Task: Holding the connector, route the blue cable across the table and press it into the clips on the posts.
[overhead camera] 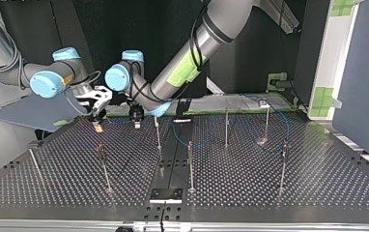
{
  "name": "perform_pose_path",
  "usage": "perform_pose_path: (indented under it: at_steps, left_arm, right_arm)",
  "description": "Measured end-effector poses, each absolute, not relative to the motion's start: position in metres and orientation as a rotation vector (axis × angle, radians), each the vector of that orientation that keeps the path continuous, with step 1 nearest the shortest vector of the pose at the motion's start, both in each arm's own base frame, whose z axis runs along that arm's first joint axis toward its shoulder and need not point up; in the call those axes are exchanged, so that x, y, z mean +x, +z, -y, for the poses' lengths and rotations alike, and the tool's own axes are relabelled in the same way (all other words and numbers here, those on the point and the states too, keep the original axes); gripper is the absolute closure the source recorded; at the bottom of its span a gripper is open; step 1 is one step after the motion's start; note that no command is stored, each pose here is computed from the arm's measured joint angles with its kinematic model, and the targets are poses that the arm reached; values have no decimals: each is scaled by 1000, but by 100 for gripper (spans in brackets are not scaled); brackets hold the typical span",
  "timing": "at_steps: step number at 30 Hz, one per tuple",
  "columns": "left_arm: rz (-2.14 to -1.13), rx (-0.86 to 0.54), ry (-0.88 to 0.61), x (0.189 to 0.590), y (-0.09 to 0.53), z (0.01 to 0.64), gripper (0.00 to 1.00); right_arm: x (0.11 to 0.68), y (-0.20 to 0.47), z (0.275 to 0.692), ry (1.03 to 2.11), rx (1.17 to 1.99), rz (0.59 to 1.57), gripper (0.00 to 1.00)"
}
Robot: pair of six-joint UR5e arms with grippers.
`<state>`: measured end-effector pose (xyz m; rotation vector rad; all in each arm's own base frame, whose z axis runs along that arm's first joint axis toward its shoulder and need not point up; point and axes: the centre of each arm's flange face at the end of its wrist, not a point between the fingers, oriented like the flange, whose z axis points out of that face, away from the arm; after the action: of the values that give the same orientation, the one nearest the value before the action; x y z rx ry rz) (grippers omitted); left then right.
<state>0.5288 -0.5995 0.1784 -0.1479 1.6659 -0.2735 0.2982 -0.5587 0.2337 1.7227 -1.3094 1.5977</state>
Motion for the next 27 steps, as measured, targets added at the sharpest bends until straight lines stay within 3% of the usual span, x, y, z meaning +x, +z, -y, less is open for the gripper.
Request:
perform_pose_path:
  at_steps: [13, 27]
  left_arm:
    - [-1697, -185, -216, 519, 191, 592, 100]
    - [-1640, -199, -270, 499, 265, 597, 100]
  right_arm:
    - [292, 261, 569, 1612, 1688, 1288, 100]
    - [290, 336, 562, 1702, 1642, 1193, 100]
